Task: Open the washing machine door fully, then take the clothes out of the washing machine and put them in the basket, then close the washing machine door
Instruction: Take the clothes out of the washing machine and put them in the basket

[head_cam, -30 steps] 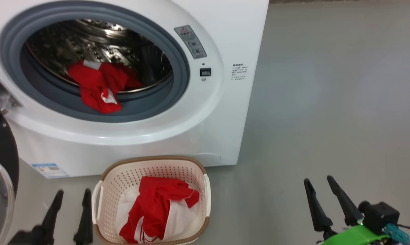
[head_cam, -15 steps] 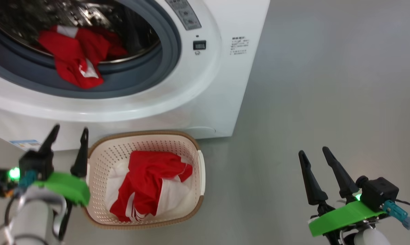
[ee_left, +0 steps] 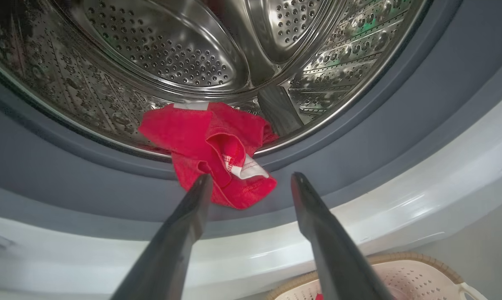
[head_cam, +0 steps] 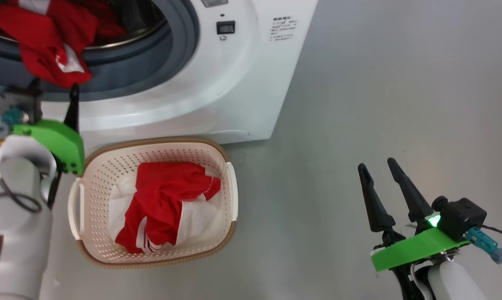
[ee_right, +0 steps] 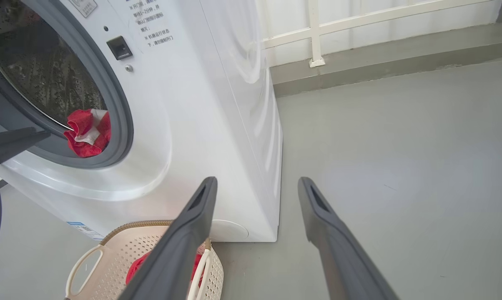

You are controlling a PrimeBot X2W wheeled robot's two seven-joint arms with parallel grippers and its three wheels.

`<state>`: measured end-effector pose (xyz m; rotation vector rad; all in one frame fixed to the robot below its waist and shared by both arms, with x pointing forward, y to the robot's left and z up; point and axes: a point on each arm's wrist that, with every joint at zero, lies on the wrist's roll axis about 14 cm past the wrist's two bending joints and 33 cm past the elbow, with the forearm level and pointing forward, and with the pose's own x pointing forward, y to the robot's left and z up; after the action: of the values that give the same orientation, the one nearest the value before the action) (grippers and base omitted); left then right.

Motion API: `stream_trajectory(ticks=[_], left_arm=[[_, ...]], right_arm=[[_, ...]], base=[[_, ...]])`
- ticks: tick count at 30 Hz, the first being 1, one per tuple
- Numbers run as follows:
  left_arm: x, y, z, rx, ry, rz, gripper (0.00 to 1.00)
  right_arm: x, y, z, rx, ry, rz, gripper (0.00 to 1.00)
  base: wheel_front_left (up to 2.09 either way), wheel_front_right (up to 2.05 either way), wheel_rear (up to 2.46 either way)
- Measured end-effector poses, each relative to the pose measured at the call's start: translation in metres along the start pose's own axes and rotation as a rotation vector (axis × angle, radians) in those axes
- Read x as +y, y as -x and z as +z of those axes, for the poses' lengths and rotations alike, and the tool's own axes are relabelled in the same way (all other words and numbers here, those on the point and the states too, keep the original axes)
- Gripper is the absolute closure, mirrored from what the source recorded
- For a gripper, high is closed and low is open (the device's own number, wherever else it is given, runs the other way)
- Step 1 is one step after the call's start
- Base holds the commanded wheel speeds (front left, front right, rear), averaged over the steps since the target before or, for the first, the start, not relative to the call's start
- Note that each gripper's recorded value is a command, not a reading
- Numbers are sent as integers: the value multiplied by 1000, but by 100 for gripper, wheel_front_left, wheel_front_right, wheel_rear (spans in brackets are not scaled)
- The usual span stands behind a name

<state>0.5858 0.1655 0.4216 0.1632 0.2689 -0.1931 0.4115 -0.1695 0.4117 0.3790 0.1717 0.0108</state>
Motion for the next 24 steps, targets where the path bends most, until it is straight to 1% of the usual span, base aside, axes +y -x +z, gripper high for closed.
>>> stream_trajectory(ticks=[3, 9, 17, 24], left_arm=[[1, -13, -3, 36, -10, 0, 0], [13, -33, -5, 77, -16, 25, 0], [6, -48, -13, 104, -8, 11, 0], [9, -58, -22, 125, -12, 18, 0]], right_arm=[[-3, -2, -2, 5, 1, -8, 0], [-8, -8, -8, 18, -3, -18, 0], [-11, -11, -11, 26, 1, -26, 0], [-19, -11, -14, 35, -3, -47, 0]], base=[[0, 0, 0], [0, 0, 0], [0, 0, 0], [0, 0, 0]])
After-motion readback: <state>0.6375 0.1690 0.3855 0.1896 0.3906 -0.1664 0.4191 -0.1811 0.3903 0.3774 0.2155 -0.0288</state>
